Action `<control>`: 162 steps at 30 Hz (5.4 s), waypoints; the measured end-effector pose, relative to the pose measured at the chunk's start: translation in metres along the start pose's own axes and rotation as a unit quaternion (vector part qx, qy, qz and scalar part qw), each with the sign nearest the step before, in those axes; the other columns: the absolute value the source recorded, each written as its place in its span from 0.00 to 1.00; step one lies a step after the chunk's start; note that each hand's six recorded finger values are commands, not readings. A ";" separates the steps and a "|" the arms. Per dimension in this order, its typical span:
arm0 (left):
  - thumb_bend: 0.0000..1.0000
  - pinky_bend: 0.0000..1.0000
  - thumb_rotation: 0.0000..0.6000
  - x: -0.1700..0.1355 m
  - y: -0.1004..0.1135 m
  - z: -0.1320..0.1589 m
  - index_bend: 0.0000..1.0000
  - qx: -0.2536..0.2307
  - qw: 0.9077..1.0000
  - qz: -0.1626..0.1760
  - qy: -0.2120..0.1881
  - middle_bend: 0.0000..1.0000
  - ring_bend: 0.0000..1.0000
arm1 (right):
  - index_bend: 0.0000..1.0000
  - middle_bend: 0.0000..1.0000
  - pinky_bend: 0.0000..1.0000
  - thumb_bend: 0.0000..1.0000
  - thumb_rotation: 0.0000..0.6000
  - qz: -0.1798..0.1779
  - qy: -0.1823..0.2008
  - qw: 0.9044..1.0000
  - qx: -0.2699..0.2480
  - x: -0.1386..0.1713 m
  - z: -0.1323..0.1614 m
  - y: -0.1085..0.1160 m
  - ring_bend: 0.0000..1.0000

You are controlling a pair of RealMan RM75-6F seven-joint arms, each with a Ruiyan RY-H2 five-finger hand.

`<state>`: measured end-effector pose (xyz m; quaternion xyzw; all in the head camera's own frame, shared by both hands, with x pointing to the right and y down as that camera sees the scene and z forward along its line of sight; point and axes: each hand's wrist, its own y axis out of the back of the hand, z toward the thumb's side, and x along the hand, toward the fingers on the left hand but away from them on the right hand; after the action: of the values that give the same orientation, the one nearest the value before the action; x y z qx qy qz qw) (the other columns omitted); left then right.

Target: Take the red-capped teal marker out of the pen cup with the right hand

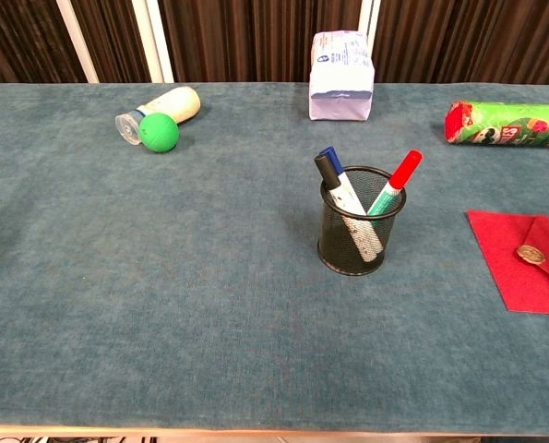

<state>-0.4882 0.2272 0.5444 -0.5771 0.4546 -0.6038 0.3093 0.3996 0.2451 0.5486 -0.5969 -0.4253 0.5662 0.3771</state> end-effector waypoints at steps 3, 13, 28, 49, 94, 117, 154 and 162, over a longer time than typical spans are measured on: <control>0.46 0.04 1.00 0.000 0.000 0.000 0.15 0.001 1.000 0.001 0.000 0.03 0.08 | 0.06 0.00 0.16 0.20 1.00 0.002 0.000 1.000 -0.001 0.000 0.000 0.000 0.00; 0.45 0.04 1.00 0.000 0.002 -0.001 0.15 -0.002 1.000 0.003 0.001 0.03 0.08 | 0.06 0.00 0.16 0.20 1.00 0.003 0.003 1.000 -0.008 0.000 0.001 0.000 0.00; 0.45 0.04 1.00 0.001 0.000 0.001 0.15 -0.001 1.000 0.000 0.001 0.03 0.08 | 0.06 0.00 0.16 0.20 1.00 0.009 0.002 0.999 -0.033 0.001 -0.001 0.002 0.00; 0.46 0.04 1.00 0.002 -0.003 -0.003 0.15 -0.002 1.000 -0.009 0.014 0.03 0.08 | 0.29 0.00 0.16 0.32 1.00 0.218 0.082 0.931 -0.281 -0.100 0.064 -0.024 0.00; 0.46 0.04 1.00 0.005 -0.004 -0.006 0.15 -0.003 1.000 -0.015 0.021 0.03 0.08 | 0.46 0.00 0.16 0.40 1.00 0.251 0.118 0.914 -0.295 -0.141 0.188 -0.065 0.00; 0.45 0.04 1.00 0.005 -0.004 -0.006 0.15 0.000 1.000 -0.017 0.021 0.03 0.08 | 0.56 0.00 0.16 0.43 1.00 0.254 0.102 0.917 -0.291 -0.150 0.184 -0.073 0.00; 0.46 0.04 1.00 0.005 -0.007 -0.004 0.15 0.000 0.999 -0.026 0.022 0.03 0.08 | 0.61 0.00 0.16 0.53 1.00 0.145 0.070 0.945 -0.285 -0.165 0.103 0.060 0.00; 0.46 0.04 1.00 0.005 -0.008 -0.004 0.15 0.000 0.999 -0.027 0.023 0.03 0.08 | 0.61 0.00 0.16 0.53 1.00 0.183 0.039 0.939 -0.288 -0.160 0.079 0.018 0.00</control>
<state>-0.4915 0.2263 0.5538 -0.5752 0.4458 -0.6252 0.2820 0.3223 0.0864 0.5827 -0.7690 -0.4389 0.4550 0.0948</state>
